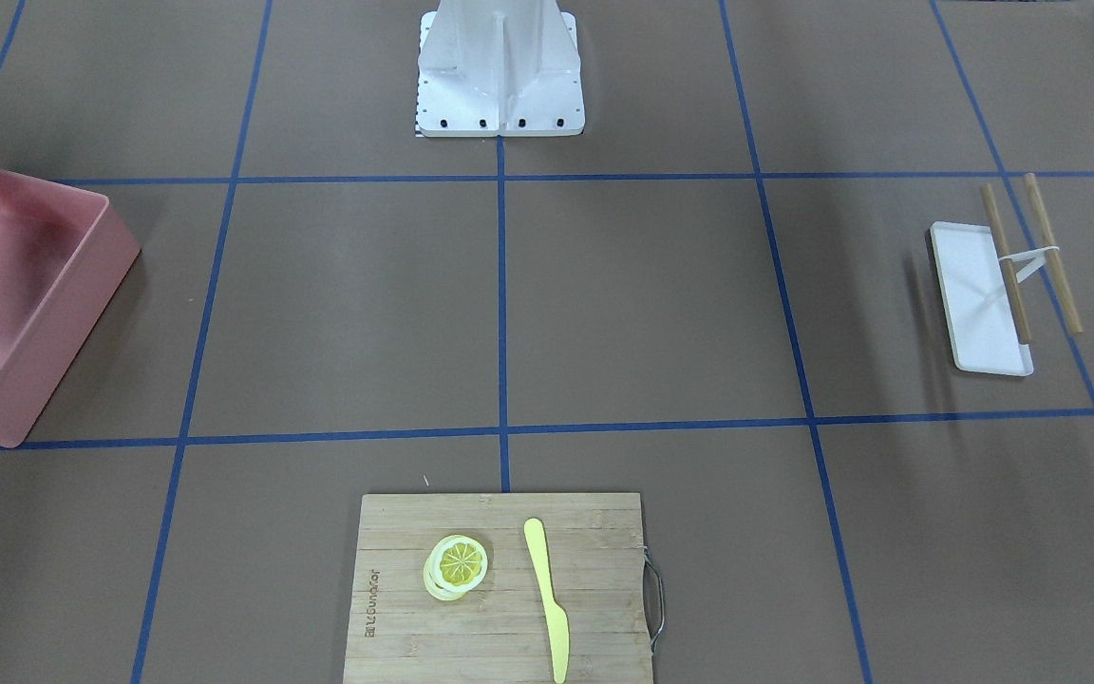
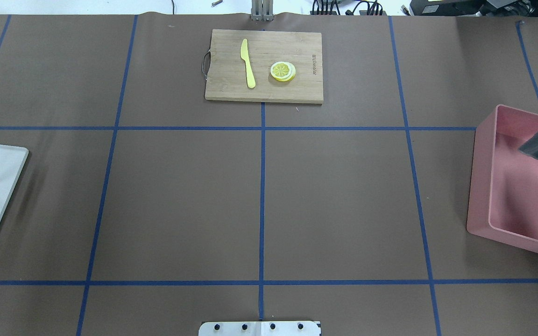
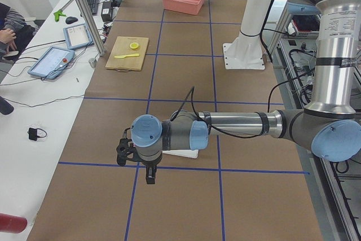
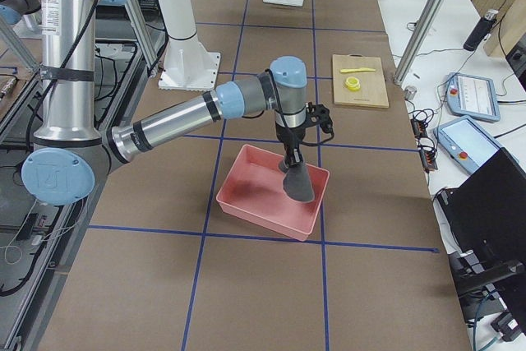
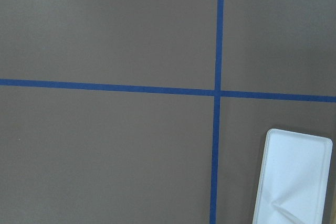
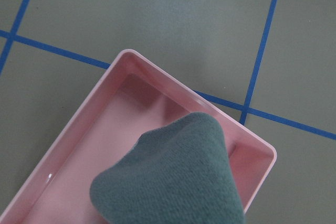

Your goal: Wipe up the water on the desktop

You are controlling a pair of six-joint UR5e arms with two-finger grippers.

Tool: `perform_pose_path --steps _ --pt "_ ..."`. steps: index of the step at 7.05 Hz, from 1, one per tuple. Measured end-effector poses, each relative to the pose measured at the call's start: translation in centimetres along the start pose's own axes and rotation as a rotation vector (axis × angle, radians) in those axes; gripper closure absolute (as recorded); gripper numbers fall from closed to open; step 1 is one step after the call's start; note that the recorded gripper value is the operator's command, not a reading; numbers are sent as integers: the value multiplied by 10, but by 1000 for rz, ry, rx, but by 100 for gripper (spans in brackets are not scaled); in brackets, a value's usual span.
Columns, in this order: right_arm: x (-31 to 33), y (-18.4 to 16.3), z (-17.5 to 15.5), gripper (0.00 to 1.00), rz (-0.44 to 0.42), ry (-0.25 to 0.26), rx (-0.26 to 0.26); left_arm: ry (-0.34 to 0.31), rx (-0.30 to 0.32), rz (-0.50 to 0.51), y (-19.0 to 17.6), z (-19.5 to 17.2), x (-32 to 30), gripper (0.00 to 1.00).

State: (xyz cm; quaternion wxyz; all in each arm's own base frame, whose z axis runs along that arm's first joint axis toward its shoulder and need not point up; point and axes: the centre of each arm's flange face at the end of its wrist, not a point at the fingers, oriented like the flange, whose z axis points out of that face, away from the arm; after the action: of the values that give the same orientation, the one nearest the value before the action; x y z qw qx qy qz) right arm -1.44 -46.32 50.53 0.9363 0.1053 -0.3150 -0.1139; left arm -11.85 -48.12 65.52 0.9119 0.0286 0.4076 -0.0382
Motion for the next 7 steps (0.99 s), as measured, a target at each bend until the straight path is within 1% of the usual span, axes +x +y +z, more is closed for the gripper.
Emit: perform_pose_path --steps 1,2,3,5,6,7 --pt "14 -2 23 0 -16 -14 21 0 0 -1 0 0 0 2" --pt "20 -4 32 0 -30 -29 45 0 0 -1 0 0 0 2" --pt "18 -7 33 0 -34 -46 61 0 -1 -2 1 0 0 2" --pt "7 -13 23 0 -27 -87 86 0 -1 -2 1 1 -1 2" --pt "8 -10 24 0 -17 -97 81 0 -1 -2 1 0 0 2" --pt "17 3 32 0 4 -92 63 0 -1 -2 1 0 0 2"
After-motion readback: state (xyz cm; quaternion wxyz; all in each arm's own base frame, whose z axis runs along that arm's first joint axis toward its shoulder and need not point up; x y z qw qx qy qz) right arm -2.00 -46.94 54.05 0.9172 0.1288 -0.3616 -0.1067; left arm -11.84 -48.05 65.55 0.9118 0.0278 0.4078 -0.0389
